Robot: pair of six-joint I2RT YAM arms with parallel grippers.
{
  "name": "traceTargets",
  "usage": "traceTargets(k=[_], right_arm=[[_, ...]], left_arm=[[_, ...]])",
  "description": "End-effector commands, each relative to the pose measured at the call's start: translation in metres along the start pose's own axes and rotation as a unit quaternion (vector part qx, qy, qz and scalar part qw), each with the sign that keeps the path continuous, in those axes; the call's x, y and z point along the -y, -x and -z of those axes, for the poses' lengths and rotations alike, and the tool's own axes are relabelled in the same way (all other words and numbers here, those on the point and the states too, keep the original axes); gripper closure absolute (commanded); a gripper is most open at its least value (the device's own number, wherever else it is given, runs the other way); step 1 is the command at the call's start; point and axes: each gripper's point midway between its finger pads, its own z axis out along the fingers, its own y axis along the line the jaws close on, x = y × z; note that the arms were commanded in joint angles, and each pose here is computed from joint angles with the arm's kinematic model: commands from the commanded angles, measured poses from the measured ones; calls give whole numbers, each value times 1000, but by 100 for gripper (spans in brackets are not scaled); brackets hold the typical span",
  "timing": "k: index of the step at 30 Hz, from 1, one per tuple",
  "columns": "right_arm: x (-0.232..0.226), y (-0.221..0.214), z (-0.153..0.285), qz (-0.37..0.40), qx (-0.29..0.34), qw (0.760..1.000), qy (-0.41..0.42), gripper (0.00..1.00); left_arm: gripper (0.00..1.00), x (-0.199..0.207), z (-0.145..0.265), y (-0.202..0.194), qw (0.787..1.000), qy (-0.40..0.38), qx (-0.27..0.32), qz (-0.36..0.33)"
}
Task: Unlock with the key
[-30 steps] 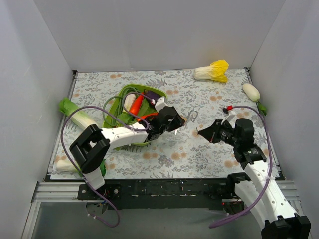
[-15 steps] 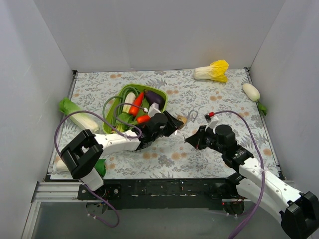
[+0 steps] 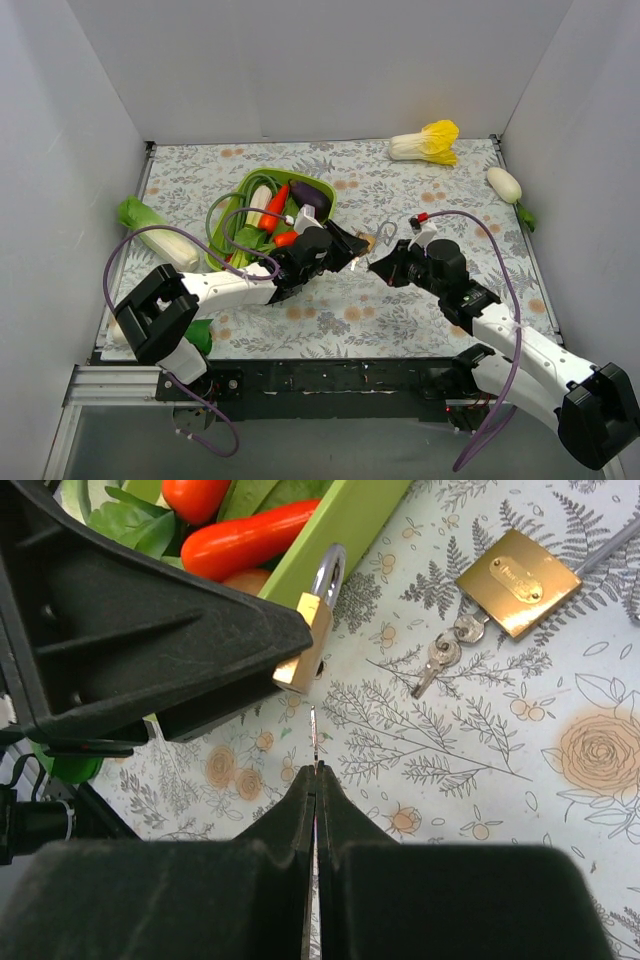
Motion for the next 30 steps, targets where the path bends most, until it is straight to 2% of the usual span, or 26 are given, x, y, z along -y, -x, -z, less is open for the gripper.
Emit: traceTargets(k=[1,30], right_arm=[[-24,36,-1,21,47,998,31,99],[-25,41,2,28,49,998,25,99]], left_arm=[[100,23,9,6,999,-34,4,25],[100,19,5,1,999,-30,-3,24]])
